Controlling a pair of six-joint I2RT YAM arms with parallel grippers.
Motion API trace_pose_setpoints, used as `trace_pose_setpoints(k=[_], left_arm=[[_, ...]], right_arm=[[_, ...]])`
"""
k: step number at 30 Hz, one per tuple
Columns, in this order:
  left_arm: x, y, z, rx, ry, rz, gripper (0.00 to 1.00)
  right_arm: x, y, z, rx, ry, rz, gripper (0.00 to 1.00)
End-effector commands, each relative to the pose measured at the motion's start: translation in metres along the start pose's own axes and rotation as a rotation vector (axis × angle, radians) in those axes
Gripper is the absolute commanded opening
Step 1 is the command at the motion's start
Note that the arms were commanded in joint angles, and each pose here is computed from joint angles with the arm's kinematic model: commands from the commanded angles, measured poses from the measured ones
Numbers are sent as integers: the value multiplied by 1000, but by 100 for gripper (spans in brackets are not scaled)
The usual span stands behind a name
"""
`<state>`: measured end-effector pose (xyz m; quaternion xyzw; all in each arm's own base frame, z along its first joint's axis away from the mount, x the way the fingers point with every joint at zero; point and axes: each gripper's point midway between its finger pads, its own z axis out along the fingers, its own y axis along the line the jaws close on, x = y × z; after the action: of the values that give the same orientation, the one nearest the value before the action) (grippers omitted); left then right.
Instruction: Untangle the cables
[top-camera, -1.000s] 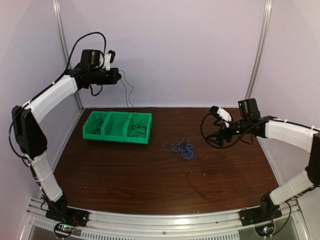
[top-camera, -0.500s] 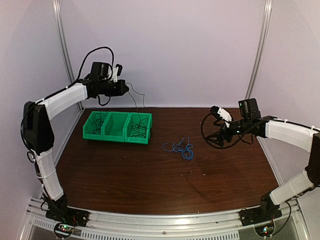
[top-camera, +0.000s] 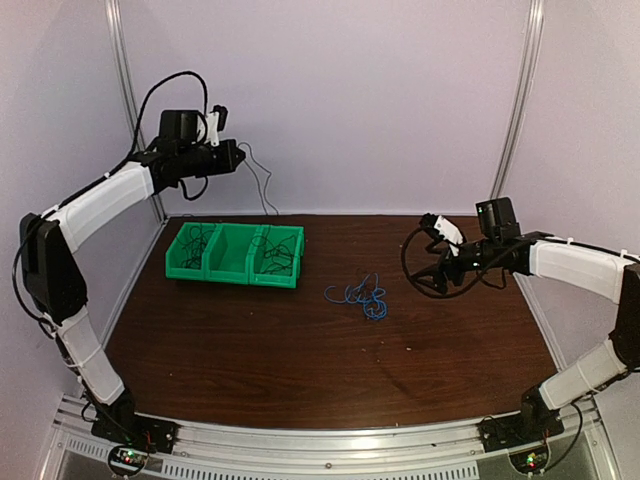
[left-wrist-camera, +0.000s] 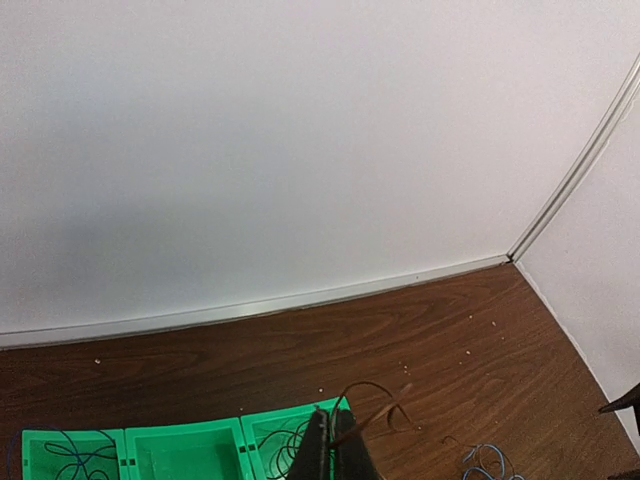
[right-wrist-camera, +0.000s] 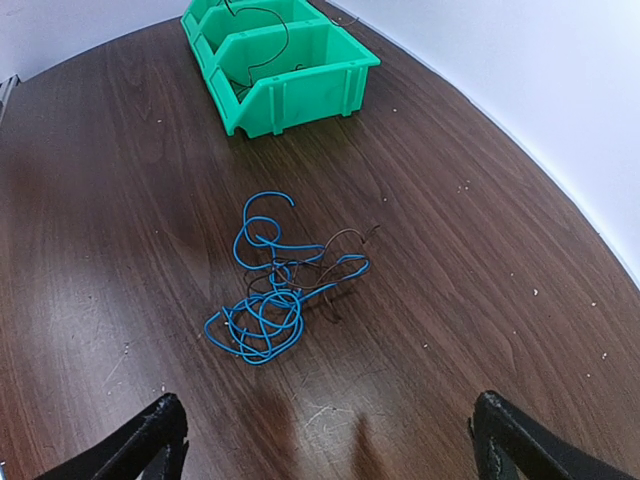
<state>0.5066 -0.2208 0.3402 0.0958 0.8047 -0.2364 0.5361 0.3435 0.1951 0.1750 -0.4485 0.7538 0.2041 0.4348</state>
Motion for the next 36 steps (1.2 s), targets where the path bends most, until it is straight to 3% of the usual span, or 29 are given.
trace_pose_setpoints(k=[1, 20, 36], left_arm=[[-15, -7, -20, 22, -73, 4, 0], [30, 15, -19, -63, -2, -34, 0], [58, 18, 66, 35, 53, -102, 0]], right_arm=[[4, 2, 1, -19, 4, 7, 100], [3, 3, -1, -25, -3, 6, 100], [8, 2, 0, -29, 8, 12, 100]])
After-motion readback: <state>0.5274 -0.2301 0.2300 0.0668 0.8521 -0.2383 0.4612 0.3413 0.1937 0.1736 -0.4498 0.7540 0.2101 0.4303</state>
